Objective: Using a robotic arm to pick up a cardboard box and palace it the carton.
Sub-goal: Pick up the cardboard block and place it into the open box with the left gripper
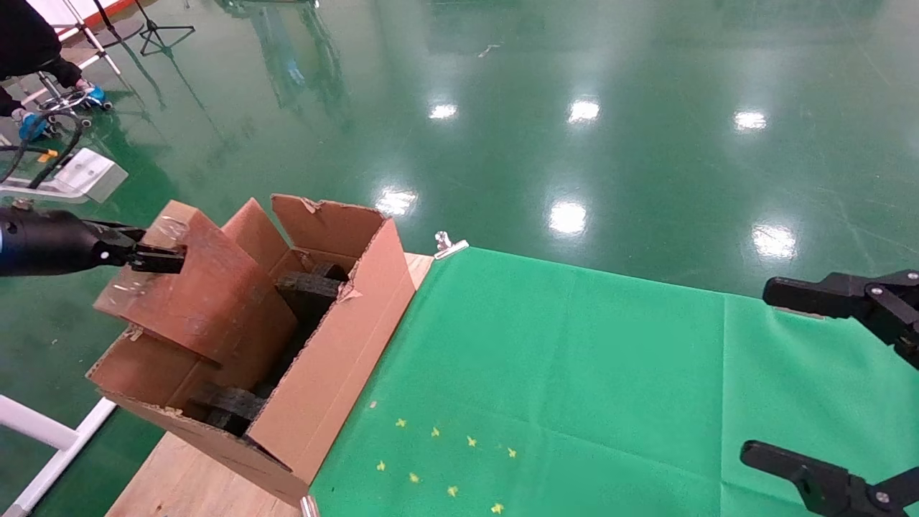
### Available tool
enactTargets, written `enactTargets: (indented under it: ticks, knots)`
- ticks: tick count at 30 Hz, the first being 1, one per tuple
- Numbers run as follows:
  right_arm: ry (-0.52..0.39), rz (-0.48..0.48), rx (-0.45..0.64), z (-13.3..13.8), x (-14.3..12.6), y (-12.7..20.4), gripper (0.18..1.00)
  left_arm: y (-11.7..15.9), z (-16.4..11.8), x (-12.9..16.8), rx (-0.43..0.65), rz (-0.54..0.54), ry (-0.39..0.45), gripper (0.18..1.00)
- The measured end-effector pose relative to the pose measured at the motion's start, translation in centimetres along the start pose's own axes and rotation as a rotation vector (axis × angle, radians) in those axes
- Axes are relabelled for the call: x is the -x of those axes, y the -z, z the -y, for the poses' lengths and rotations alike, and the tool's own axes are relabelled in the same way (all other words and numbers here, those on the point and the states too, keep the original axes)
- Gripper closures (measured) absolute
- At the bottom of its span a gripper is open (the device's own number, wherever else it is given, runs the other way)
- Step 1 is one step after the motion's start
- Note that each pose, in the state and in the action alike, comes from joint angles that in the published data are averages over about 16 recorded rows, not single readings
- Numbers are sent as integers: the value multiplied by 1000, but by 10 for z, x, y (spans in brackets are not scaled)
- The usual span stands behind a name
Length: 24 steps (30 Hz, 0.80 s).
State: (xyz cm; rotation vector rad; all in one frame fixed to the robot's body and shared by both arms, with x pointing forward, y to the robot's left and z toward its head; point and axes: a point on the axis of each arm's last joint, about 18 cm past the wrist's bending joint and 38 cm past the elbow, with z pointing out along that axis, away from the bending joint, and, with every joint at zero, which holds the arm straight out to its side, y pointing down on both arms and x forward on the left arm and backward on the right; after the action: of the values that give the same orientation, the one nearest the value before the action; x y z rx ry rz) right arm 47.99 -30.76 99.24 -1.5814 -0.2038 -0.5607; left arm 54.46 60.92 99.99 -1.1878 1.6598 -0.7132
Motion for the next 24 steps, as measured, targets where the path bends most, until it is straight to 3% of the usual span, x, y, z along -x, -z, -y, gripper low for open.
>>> enactTargets:
  ticks: [9,24]
  knots:
    - [0,0,0,0,0,0,178,-31,-17,0,64,21,2,790]
    - [0,0,0,0,0,0,178,-84,-42,-25,163,-6,29,804]
